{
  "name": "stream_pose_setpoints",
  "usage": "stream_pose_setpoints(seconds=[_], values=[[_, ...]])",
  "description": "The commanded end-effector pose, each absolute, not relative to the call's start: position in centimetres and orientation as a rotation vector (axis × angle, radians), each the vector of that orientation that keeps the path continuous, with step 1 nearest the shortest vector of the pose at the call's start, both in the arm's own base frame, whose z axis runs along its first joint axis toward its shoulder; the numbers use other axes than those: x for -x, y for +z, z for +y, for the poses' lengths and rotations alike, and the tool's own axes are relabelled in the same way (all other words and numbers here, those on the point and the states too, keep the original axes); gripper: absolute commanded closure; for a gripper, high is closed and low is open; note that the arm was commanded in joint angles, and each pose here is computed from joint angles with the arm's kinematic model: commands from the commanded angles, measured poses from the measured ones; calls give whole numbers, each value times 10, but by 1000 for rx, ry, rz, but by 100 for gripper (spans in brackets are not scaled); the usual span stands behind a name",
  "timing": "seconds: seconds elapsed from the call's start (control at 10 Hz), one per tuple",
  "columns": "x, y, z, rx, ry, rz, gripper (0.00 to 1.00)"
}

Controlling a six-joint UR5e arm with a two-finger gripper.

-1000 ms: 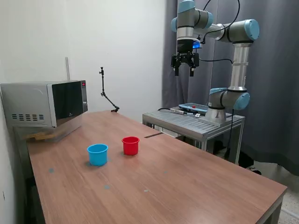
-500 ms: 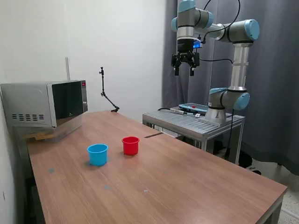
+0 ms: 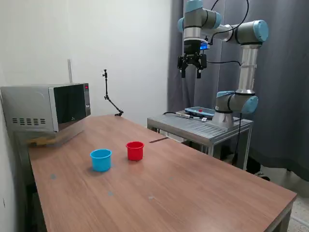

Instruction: Place red objects in the red bin, and blue objects in the blue bin.

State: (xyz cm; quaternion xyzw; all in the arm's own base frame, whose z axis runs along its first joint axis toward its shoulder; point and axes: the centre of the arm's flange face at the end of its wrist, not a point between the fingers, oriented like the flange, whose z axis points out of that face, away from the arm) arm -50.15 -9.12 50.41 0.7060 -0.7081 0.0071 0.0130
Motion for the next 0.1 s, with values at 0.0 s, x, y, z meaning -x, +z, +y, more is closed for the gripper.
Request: stream_pose_setpoints(seconds=[0.0], values=[[501, 504, -91, -2200, 22, -2206, 0]])
